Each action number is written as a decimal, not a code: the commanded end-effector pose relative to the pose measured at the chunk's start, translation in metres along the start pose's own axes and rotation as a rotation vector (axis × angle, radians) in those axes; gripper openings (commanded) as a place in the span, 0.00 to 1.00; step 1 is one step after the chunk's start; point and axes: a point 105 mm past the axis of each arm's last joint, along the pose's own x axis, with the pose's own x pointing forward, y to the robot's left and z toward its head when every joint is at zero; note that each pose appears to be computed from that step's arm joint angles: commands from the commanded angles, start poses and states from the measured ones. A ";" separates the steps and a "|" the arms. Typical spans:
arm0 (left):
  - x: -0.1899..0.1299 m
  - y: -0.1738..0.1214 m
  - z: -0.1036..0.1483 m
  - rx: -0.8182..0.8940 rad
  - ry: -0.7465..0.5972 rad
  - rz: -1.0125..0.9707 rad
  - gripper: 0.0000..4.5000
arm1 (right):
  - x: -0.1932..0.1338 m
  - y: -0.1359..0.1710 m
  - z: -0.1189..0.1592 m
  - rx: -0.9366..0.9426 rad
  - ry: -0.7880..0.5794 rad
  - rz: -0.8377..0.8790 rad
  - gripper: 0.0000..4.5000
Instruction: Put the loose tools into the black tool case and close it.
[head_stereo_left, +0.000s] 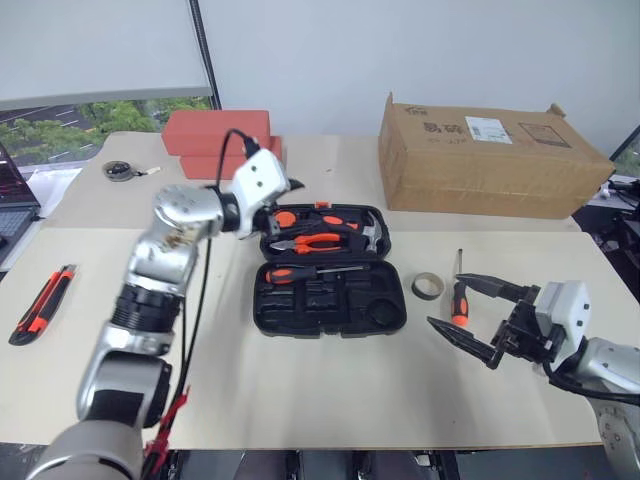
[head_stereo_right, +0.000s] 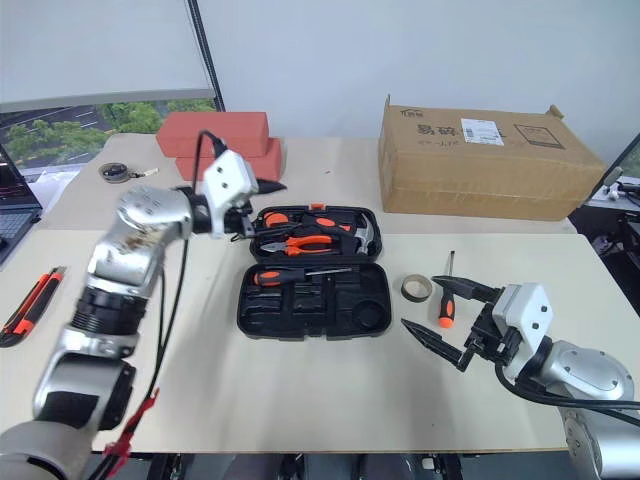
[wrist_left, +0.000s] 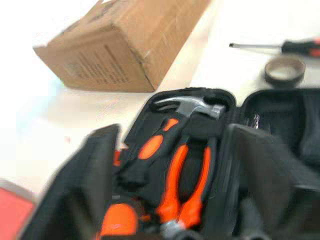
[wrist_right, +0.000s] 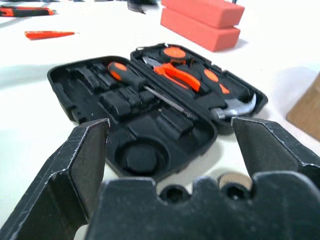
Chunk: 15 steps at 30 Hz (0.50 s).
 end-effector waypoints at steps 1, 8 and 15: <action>0.010 -0.014 -0.009 -0.085 0.007 0.134 0.40 | 0.000 -0.001 0.005 -0.007 -0.023 -0.001 1.00; 0.018 -0.027 -0.045 -0.167 0.098 0.277 0.01 | 0.000 0.002 0.004 -0.002 -0.026 -0.001 1.00; 0.022 -0.041 -0.056 -0.199 0.152 0.208 0.01 | 0.000 0.001 0.003 -0.002 -0.026 0.000 1.00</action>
